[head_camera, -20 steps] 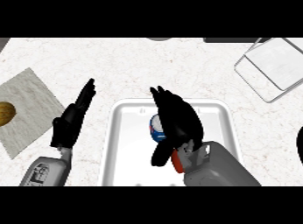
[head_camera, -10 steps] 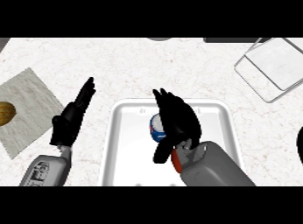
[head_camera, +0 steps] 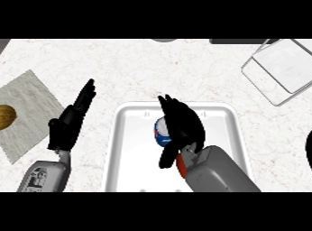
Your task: Pick the can from the tray and place it in the tiered shelf
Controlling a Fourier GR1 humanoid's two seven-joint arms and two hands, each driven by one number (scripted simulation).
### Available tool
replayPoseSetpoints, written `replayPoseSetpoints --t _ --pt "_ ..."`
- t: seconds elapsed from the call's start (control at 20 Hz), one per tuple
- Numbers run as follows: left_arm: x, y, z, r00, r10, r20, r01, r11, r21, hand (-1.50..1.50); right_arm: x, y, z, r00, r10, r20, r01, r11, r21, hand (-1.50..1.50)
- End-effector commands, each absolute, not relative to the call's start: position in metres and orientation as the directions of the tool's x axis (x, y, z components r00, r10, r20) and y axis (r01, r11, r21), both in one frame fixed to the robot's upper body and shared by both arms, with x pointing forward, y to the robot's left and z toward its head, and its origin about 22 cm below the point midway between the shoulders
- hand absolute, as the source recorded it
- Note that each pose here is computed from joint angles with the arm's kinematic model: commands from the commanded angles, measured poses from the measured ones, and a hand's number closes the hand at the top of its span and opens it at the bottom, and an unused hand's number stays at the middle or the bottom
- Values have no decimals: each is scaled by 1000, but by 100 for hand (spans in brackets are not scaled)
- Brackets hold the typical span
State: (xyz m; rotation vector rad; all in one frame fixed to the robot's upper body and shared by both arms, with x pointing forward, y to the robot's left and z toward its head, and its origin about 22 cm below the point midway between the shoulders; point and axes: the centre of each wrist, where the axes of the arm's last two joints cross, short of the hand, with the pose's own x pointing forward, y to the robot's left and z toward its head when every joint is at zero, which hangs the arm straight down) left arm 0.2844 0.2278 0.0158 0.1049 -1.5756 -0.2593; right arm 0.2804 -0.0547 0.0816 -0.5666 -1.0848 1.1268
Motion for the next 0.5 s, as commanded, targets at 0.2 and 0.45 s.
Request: replayPoseSetpoints --t 0.2,0.45 --pt "291 247 25 -22 -225 974 98 969 226 0 276 -58 75 -8 930 366 -491 316 -812 150" --pt "285 229 2 -28 -239 971 83 967 240 0 281 -70 63 -91 952 293 -453 222 -863 150"
